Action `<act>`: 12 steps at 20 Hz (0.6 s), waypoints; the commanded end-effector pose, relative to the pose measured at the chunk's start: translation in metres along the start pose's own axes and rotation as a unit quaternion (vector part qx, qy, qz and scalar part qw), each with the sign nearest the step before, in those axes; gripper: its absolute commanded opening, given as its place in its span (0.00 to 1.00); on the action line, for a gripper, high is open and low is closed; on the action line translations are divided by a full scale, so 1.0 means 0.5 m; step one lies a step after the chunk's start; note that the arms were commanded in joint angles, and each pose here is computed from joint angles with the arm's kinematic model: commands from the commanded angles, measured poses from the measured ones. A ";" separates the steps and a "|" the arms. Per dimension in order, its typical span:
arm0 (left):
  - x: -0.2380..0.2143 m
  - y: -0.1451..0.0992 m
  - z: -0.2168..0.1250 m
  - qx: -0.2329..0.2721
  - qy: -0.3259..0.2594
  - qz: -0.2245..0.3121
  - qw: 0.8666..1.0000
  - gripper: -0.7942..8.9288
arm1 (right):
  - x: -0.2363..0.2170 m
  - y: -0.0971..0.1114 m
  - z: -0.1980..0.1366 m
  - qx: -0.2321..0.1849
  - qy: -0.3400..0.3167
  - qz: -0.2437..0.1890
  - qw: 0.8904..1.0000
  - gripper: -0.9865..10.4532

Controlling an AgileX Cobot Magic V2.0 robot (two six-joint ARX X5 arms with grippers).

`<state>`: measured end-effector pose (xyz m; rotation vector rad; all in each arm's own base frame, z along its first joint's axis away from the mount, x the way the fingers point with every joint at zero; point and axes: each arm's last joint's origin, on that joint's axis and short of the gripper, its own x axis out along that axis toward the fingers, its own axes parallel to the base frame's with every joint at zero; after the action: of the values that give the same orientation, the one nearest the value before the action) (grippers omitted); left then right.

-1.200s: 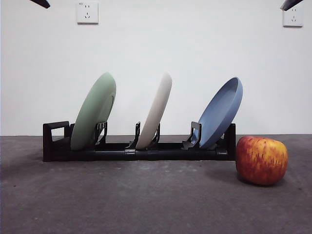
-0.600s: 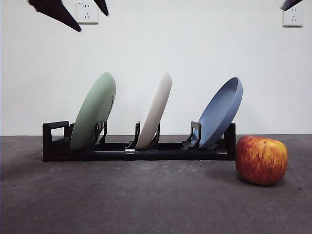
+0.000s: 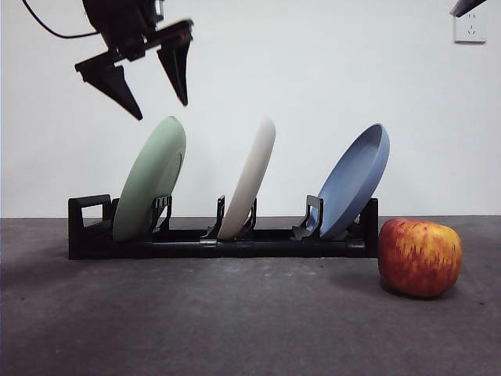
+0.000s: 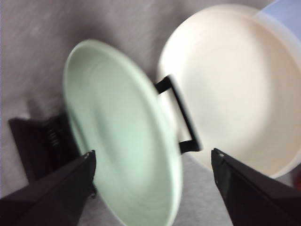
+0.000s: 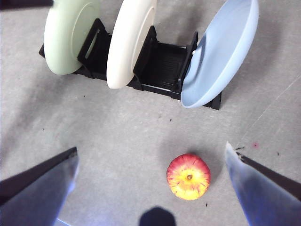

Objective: Take the green plate from the plate rack,put the plate on the table,take the apple from the table,put the apple in the plate

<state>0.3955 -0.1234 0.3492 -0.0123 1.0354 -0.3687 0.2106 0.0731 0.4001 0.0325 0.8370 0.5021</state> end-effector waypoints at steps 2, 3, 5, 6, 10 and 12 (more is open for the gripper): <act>0.021 -0.005 0.001 0.006 0.007 0.001 1.000 0.50 | -0.001 0.001 0.004 0.000 -0.005 0.000 1.000 0.77; 0.023 -0.009 0.000 0.008 0.008 0.000 1.000 0.50 | -0.001 0.001 0.004 0.000 -0.005 0.000 1.000 0.77; 0.031 -0.010 0.000 0.009 0.012 -0.001 1.000 0.50 | -0.001 0.001 0.004 0.000 -0.005 -0.001 1.000 0.77; 0.037 -0.012 0.000 0.010 0.015 -0.001 1.000 0.50 | -0.001 0.001 0.004 0.000 -0.005 0.000 1.000 0.77; 0.058 -0.012 0.000 0.010 0.024 -0.001 1.000 0.50 | -0.001 0.001 0.004 0.000 -0.005 0.000 1.000 0.77; 0.061 -0.011 -0.001 0.009 0.026 -0.001 1.000 0.43 | -0.001 0.001 0.004 0.000 -0.005 -0.001 1.000 0.77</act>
<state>0.4044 -0.1359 0.3297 0.0047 1.0789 -0.3805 0.2106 0.0730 0.4001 0.0319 0.8369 0.5007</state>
